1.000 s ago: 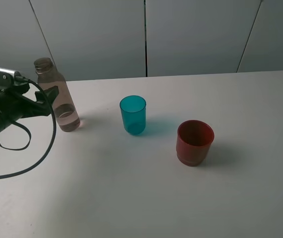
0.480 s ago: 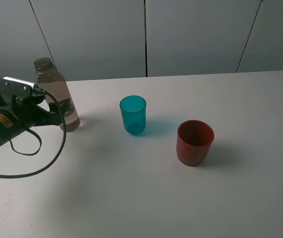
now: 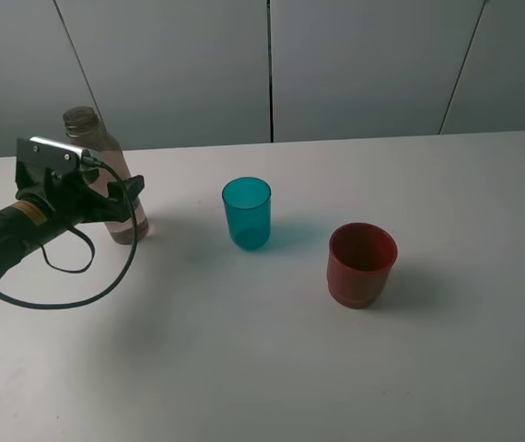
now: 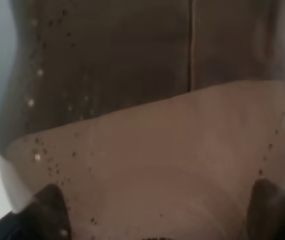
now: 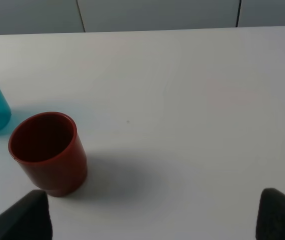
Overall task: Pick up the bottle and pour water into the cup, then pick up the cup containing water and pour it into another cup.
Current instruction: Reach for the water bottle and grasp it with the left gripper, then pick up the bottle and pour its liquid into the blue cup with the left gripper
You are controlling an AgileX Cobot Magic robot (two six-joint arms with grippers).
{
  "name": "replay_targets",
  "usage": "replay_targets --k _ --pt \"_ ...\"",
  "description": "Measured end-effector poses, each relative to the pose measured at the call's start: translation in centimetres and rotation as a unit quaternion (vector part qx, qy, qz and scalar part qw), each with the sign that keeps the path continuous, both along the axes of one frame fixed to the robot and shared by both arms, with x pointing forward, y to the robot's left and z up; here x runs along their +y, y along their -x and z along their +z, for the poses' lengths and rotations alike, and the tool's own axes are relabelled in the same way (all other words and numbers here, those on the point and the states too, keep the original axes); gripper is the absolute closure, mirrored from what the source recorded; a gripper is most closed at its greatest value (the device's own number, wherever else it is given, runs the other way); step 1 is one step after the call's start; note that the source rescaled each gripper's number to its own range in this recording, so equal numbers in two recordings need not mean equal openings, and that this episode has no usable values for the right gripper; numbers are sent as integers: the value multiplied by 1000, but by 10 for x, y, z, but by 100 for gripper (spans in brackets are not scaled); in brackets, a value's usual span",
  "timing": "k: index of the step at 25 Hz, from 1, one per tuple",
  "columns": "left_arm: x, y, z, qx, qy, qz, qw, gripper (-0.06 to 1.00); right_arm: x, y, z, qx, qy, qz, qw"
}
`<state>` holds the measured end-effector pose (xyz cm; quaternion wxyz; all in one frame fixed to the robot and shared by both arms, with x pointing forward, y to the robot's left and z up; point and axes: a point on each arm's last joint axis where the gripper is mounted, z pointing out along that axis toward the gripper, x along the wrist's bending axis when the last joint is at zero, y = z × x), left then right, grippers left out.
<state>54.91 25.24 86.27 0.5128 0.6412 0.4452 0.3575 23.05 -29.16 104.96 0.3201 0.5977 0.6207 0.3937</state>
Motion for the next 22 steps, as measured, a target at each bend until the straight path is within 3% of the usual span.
replay_targets --k 9,14,15,16,17,18,22 --pt "-11 -15 -8 -11 -8 -59 998 -6 0 0 0 0 0 0 1000" --pt "-12 -18 -12 -11 -8 -64 998 -3 0 0 0 0 2 1 1000" --pt "-12 -18 -13 -9 -8 -62 998 7 0 0 0 0 2 1 1000" --pt "-11 -18 -14 -7 -7 -58 998 32 0 0 0 0 2 1 1000" --pt "-10 -18 -15 -5 -6 -53 999 67 0 0 0 0 2 1 1000" --pt "-10 -18 -16 -4 -6 -51 999 94 0 0 0 0 2 1 1000" --pt "-10 -18 -16 -7 -8 -50 999 91 0 0 0 0 2 1 1000"
